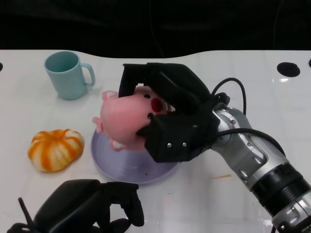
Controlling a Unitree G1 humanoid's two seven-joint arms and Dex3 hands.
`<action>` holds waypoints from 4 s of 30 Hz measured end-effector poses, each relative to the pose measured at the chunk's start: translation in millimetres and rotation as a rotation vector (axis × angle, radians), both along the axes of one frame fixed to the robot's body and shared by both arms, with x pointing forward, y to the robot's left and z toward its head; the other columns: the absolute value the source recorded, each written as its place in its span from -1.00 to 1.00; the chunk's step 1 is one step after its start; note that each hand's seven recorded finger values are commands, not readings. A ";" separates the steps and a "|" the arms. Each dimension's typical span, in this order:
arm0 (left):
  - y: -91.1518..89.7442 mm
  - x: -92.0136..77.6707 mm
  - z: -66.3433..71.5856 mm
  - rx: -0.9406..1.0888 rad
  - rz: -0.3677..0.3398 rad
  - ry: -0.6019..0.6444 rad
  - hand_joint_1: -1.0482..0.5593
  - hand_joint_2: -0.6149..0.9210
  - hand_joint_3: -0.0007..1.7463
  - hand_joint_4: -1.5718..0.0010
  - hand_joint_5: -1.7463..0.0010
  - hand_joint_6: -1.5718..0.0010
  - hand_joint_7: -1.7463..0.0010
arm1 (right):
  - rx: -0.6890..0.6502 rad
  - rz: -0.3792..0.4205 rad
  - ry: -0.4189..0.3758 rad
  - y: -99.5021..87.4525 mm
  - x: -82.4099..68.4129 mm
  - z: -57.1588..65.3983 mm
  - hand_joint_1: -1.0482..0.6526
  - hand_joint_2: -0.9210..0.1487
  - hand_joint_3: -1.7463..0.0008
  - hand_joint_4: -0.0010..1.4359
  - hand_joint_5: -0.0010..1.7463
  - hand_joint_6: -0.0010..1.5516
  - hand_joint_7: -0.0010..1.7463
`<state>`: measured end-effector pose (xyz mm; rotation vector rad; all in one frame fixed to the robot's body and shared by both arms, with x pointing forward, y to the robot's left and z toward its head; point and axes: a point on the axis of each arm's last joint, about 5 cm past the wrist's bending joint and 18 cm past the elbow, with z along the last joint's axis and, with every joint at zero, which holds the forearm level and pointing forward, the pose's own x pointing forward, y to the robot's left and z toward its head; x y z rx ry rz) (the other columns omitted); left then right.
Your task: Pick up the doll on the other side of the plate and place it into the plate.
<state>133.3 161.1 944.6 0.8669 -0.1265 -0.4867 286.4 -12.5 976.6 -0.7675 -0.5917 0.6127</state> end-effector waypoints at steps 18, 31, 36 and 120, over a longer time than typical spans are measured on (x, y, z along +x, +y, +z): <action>-1.4 0.7 0.0 -0.010 0.008 0.005 0.06 0.68 -0.14 0.06 -0.65 0.01 -0.26 | -0.292 0.121 0.070 -5.8 1.4 17.7 -0.76 -1.00 0.84 -1.00 -0.68 -0.84 -1.00; -1.8 1.8 0.6 -0.011 0.012 0.002 0.07 0.70 -0.18 0.07 -0.62 0.01 -0.24 | -0.316 0.142 0.016 -16.5 -1.7 32.9 -0.77 -1.00 0.86 -1.00 -0.72 -0.86 -0.99; -1.6 2.1 0.9 -0.013 0.012 0.001 0.06 0.70 -0.17 0.07 -0.61 0.01 -0.25 | -0.273 0.126 0.029 -34.9 -5.0 31.0 -0.71 -1.00 0.89 -1.00 -0.56 -0.80 -0.97; 19.3 -0.8 -5.1 0.003 0.015 -0.003 0.07 0.73 -0.21 0.10 -0.63 0.02 -0.18 | 0.203 -0.171 0.554 -153.1 -83.0 -38.6 0.25 0.16 -0.69 0.31 1.00 0.06 0.84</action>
